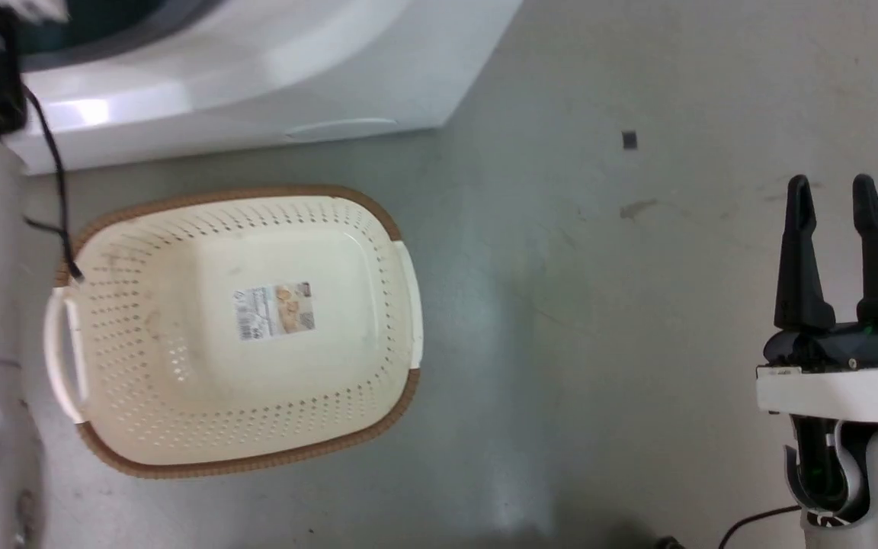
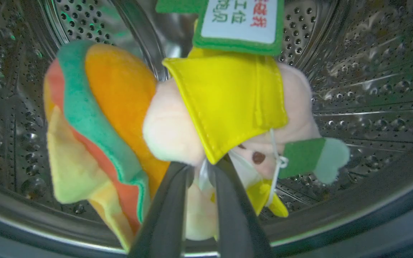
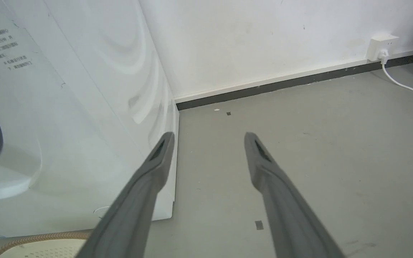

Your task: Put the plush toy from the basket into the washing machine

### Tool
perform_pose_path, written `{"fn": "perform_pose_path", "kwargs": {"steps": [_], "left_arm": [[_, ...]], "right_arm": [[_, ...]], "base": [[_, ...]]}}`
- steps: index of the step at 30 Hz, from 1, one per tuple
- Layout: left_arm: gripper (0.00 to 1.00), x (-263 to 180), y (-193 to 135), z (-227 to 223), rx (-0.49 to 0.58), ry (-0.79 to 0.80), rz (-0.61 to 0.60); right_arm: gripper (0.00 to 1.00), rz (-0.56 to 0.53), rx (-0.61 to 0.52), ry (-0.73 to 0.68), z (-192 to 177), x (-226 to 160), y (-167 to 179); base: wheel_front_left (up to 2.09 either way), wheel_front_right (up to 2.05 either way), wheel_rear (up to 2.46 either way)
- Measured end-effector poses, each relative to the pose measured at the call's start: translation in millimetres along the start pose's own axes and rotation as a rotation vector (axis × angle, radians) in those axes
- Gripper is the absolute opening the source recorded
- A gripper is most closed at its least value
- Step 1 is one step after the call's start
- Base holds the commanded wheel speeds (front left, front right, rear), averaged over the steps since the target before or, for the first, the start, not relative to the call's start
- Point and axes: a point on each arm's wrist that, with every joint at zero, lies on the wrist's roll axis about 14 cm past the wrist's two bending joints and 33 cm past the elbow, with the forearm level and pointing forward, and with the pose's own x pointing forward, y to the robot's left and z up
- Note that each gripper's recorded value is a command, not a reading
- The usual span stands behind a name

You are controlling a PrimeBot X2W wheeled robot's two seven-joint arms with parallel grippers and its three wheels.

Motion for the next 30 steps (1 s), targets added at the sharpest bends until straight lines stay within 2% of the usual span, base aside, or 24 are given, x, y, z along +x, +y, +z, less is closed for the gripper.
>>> {"fn": "perform_pose_path", "kwargs": {"steps": [8, 15, 16, 17, 21, 30], "left_arm": [[0.0, 43.4, 7.4, -7.1, -0.009, -0.025, 0.033], [0.0, 51.8, 6.4, -23.1, -0.015, -0.003, 0.039], [0.13, 51.4, 6.6, -23.5, -0.016, 0.0, 0.04], [1.0, 51.0, 7.0, -22.4, -0.017, -0.001, 0.041], [1.0, 49.0, 7.1, -14.2, -0.019, -0.012, 0.04], [1.0, -3.7, 9.0, -14.8, -0.021, 0.054, 0.052]], "right_arm": [[1.0, -0.041, -0.013, 0.039, -17.3, 2.3, -16.4], [1.0, -0.054, -0.007, 0.064, -27.8, 1.5, -20.6], [1.0, -0.052, -0.006, 0.064, -27.9, 1.7, -20.0], [1.0, -0.051, -0.005, 0.063, -27.7, 1.9, -19.5], [1.0, -0.047, 0.0, 0.055, -24.4, 2.2, -17.7], [1.0, 0.004, 0.002, -0.021, 9.7, -0.2, 0.8]], "base": [[0.0, 0.0, 0.0], [0.0, 0.0, 0.0], [0.0, 0.0, 0.0], [0.0, 0.0, 0.0], [0.0, 0.0, 0.0], [0.0, 0.0, 0.0]]}}
